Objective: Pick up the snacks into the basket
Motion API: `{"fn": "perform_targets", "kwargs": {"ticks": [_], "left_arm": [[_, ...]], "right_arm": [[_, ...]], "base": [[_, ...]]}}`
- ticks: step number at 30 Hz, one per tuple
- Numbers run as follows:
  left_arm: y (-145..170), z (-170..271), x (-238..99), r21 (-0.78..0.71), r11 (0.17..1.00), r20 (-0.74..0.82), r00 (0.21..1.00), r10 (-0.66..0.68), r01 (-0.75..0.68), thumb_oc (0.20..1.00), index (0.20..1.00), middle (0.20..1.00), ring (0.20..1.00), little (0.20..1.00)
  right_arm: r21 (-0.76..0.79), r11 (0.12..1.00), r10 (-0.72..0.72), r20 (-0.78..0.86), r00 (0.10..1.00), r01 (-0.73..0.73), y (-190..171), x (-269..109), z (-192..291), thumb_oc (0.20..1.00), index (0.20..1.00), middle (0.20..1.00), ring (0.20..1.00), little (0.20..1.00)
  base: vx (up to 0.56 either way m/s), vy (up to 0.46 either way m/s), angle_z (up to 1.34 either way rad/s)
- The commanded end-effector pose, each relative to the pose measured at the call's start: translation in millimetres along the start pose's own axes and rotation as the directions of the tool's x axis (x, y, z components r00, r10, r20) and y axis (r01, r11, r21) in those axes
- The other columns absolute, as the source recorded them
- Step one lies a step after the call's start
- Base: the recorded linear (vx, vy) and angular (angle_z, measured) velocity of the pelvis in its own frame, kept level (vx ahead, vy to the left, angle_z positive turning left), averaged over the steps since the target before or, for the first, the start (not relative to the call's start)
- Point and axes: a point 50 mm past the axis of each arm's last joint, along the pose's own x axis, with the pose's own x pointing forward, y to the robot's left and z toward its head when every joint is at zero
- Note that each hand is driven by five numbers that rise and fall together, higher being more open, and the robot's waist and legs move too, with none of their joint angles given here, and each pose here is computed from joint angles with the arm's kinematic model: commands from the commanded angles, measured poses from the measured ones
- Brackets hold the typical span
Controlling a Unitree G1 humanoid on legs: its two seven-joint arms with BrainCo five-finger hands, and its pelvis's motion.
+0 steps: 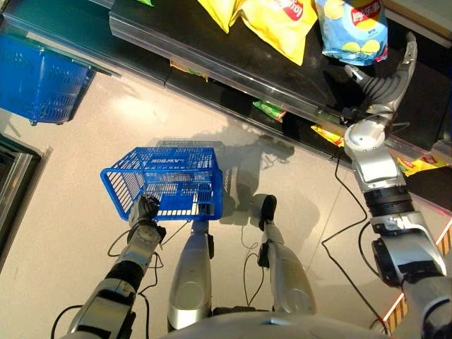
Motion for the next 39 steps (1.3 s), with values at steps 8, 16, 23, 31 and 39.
{"fn": "perform_targets", "kwargs": {"ticks": [8, 16, 23, 31, 39], "left_arm": [[13.7, -24.4, 0.4, 0.166, 0.986, -0.024, 1.000, 0.019, -0.014, 0.200, 0.200, 0.200, 0.200, 0.200], [19.9, -30.6, 3.9, 0.181, 0.983, -0.051, 0.998, 0.024, -0.014, 0.200, 0.200, 0.200, 0.200, 0.200], [25.3, -34.3, 5.3, 0.177, 0.984, -0.059, 0.998, 0.031, -0.021, 0.200, 0.200, 0.200, 0.200, 0.200], [21.3, -35.8, 0.8, 0.166, 0.986, -0.047, 0.999, 0.016, -0.008, 0.200, 0.200, 0.200, 0.200, 0.200], [11.5, -33.4, -6.3, 0.143, 0.990, -0.018, 1.000, -0.011, 0.014, 0.200, 0.200, 0.200, 0.200, 0.200]], "right_arm": [[-0.202, 0.977, 0.091, 0.090, 0.992, -0.072, 3.6, 70.0, 44.5, 1.000, 1.000, 1.000, 1.000, 1.000], [-0.312, 0.932, 0.193, 0.005, 0.981, -0.182, 11.7, 91.6, 51.0, 1.000, 1.000, 1.000, 1.000, 1.000], [-0.367, 0.899, 0.220, -0.094, 0.971, -0.239, 12.0, 103.5, 51.7, 1.000, 1.000, 1.000, 1.000, 1.000], [-0.354, 0.897, 0.230, -0.135, 0.964, -0.263, 18.5, 94.8, 36.1, 0.322, 0.322, 0.322, 0.322, 0.322], [-0.319, 0.916, 0.189, -0.185, 0.964, -0.241, 18.9, 77.2, 3.0, 0.200, 0.200, 0.200, 0.200, 0.200]], "base": [[0.01, 0.004, 0.01], [0.03, -0.011, 0.04], [0.02, -0.018, 0.10], [0.01, -0.009, 0.16], [-0.01, 0.015, 0.03]]}}
